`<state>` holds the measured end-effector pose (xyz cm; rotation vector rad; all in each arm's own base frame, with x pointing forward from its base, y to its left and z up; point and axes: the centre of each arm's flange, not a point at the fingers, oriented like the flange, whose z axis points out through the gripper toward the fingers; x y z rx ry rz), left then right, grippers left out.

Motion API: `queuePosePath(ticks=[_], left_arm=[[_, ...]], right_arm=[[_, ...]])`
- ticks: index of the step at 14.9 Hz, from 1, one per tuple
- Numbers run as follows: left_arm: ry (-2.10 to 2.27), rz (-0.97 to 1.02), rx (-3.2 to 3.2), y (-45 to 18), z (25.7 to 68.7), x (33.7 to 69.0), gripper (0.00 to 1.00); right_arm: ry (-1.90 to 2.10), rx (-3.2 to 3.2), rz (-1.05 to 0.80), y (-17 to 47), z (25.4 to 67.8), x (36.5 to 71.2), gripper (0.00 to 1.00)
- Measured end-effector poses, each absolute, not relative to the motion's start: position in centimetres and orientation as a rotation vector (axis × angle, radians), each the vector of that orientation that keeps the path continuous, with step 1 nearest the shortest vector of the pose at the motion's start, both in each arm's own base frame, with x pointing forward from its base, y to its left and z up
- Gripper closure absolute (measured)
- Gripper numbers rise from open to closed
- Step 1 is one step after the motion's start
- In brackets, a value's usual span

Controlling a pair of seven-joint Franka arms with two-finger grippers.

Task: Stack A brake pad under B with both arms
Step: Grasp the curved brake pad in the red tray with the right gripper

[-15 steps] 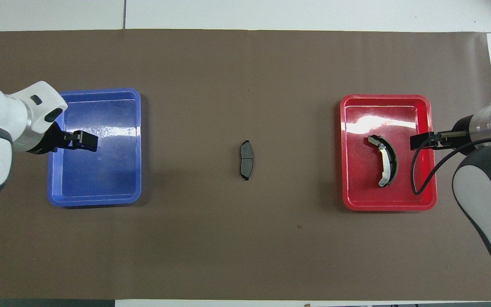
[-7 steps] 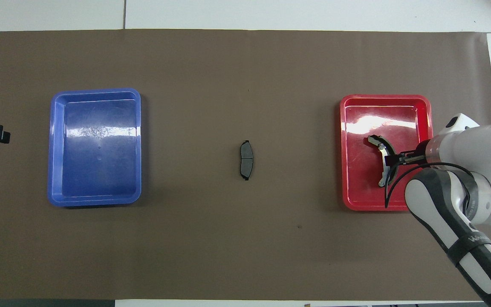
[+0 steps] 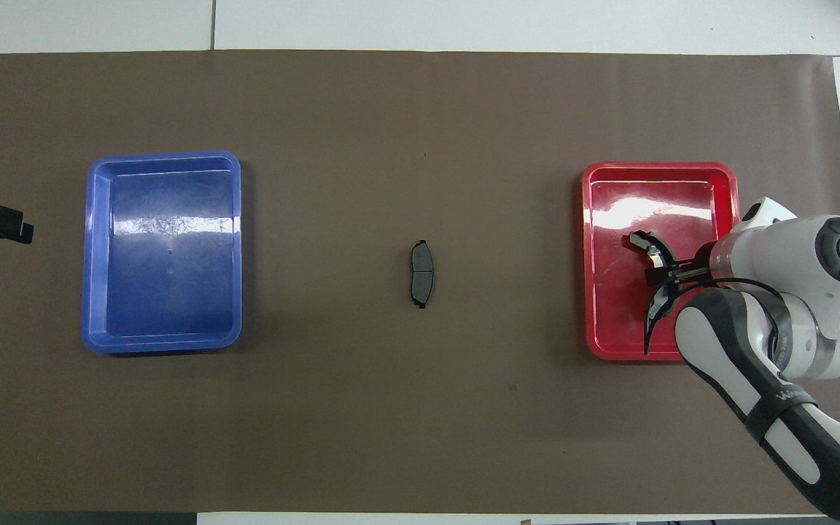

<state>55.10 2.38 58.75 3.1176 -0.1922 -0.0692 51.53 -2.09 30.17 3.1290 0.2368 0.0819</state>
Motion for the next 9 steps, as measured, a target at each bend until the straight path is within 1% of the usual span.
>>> queuePosePath(ticks=[2,3,4,5,6,9], left_arm=[[-0.191,-0.074,3.117,2.4,58.6,55.1,0.00],[-0.192,-0.073,3.117,2.3,58.7,55.1,0.00],[-0.195,-0.071,3.117,2.2,58.7,55.0,0.00],[-0.195,-0.070,3.117,2.1,58.7,55.0,0.00],[-0.193,-0.069,3.118,2.1,58.8,55.0,0.00],[-0.186,-0.069,3.118,2.3,58.8,55.0,0.00]], right_arm=[[0.264,3.125,0.093,-1.2,29.0,51.8,0.00],[0.273,3.125,0.090,-0.9,28.6,51.9,0.04],[0.277,3.125,0.087,-0.7,28.4,51.9,0.04],[0.278,3.125,0.087,-0.7,28.4,51.9,0.10],[0.278,3.125,0.088,-0.7,28.5,51.9,0.13],[0.278,3.127,0.072,-0.7,28.6,51.9,0.15]])
